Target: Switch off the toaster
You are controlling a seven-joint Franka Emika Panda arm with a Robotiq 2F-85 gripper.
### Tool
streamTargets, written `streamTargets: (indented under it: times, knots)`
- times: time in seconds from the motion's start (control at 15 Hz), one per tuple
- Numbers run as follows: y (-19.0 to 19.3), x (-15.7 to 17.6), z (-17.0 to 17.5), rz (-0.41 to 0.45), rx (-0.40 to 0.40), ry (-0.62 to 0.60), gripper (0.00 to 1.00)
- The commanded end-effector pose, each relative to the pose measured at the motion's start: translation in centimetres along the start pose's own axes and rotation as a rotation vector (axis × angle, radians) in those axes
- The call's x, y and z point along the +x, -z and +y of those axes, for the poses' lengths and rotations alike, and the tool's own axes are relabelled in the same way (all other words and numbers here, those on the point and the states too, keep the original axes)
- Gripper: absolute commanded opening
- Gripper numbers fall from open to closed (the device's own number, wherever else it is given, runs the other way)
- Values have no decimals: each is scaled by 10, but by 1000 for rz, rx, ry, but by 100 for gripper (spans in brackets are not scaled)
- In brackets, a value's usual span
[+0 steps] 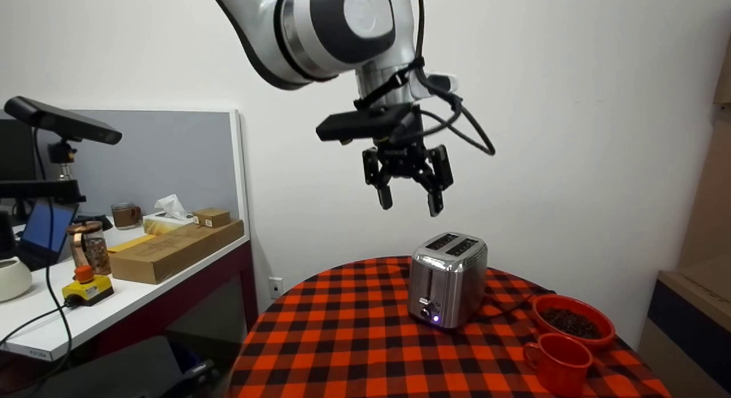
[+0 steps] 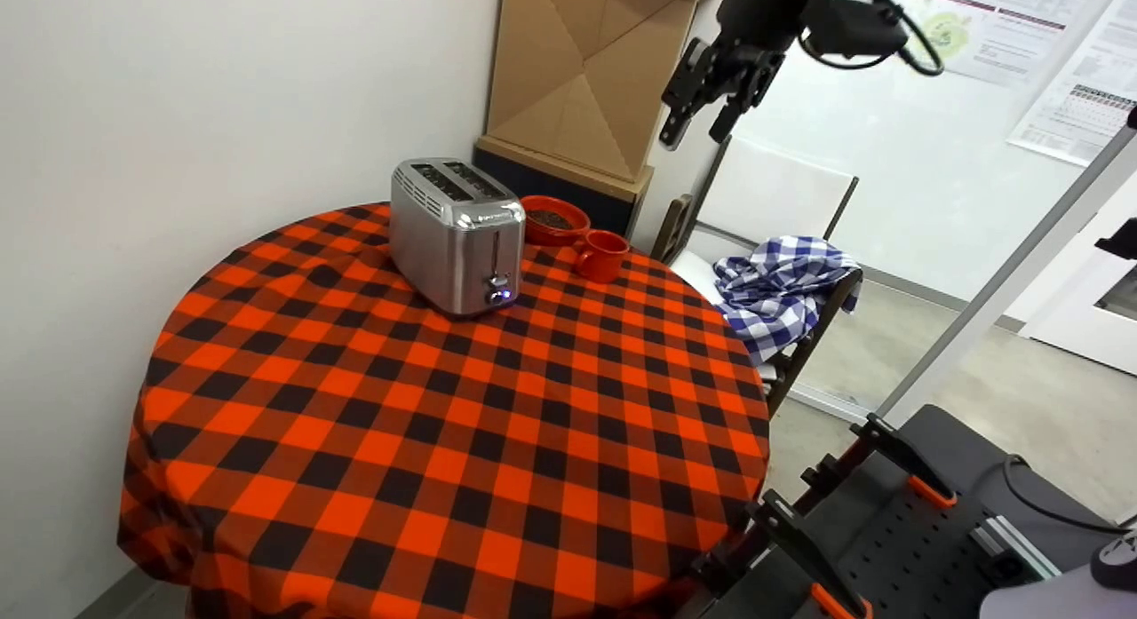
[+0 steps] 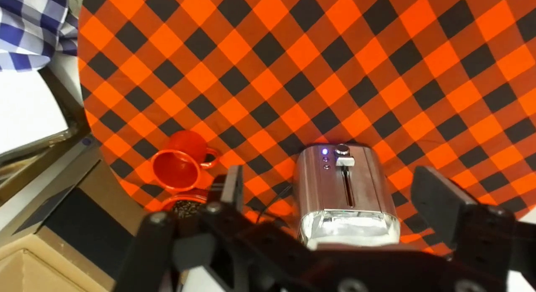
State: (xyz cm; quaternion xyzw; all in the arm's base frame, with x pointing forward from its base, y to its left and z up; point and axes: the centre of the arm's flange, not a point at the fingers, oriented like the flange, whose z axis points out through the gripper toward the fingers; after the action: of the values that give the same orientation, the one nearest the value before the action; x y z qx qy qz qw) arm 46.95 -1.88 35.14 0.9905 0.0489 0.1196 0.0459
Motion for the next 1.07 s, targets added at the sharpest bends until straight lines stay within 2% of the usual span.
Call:
streamTargets:
  times: [0.0, 0.27, 0.53, 1.0]
  knots:
    - [-73, 28, 1, 6, 21, 71, 100]
    - [-138, 47, 0, -5, 31, 109, 100]
    - [-188, 65, 0, 47, 16, 85, 100]
    - [-247, 83, -2, 99, -7, 92, 100]
